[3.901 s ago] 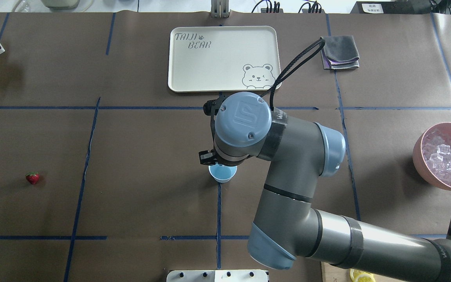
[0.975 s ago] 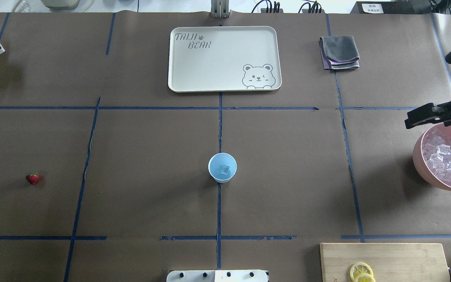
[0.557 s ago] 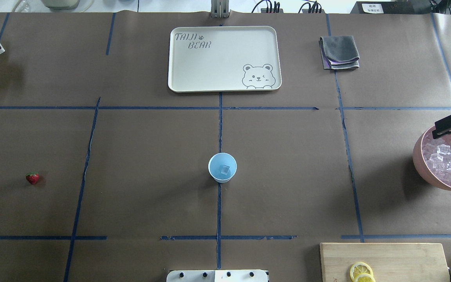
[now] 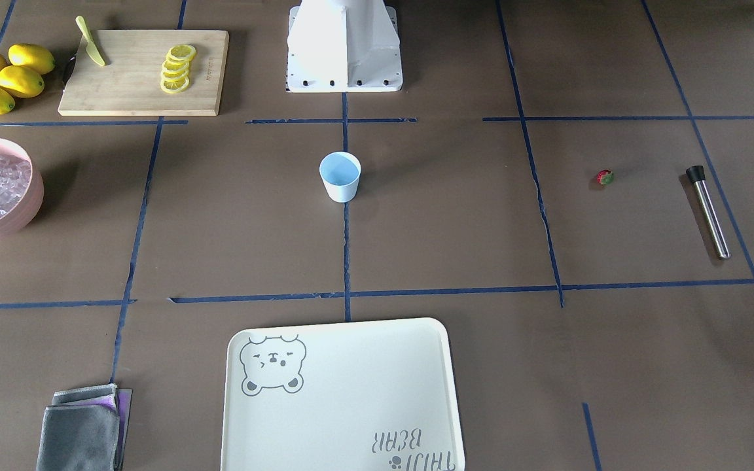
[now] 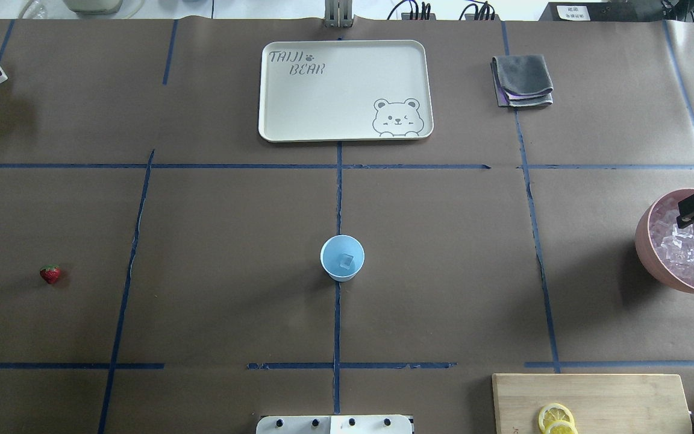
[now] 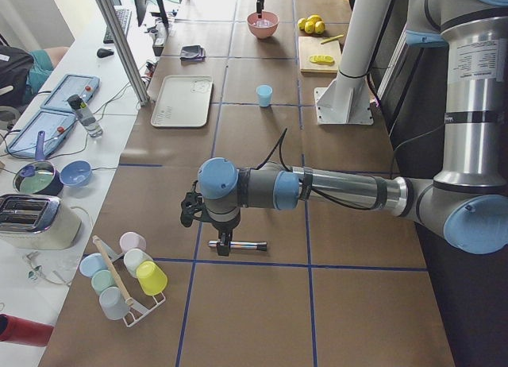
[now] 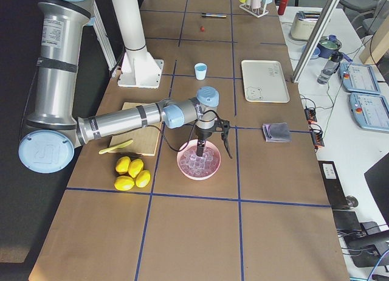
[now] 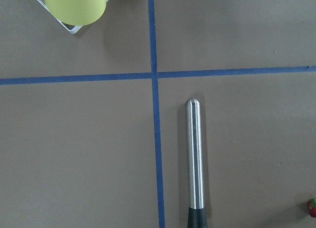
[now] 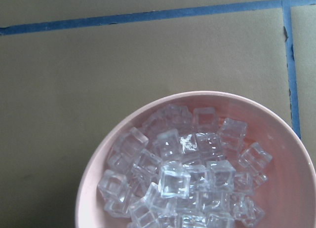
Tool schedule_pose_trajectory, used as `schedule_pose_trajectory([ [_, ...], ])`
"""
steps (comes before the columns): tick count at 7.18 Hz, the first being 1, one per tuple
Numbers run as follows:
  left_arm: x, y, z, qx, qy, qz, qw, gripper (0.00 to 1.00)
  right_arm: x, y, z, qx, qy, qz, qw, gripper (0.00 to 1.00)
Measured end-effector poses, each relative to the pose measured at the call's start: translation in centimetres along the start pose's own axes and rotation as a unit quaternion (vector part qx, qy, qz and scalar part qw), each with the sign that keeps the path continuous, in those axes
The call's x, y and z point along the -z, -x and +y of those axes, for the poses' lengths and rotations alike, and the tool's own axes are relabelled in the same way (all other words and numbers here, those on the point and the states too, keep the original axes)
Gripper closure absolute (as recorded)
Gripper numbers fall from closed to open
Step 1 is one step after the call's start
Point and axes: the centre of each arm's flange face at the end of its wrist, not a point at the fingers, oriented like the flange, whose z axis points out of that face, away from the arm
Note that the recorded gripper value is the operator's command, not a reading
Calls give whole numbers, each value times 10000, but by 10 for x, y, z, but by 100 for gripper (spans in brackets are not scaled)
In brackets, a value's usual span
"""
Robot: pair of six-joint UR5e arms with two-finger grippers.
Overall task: Mash ice and strawberries in cup
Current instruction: 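Lower the right gripper into the bowl and grasp another ice cube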
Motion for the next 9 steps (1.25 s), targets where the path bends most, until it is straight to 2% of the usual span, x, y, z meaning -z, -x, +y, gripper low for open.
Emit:
schedule_pose_trajectory([
  [5,1,-1,0,-8,-7,2,10000,0,-31,-16,-3,66,296,140,9994,2],
  [7,2,-2,0,-18,-14,1,10000,0,-42,-6,1,211,405,155,9988,14],
  [9,3,-3,0,-34,-28,1,10000,0,-48,0,5,300,479,167,9983,22],
])
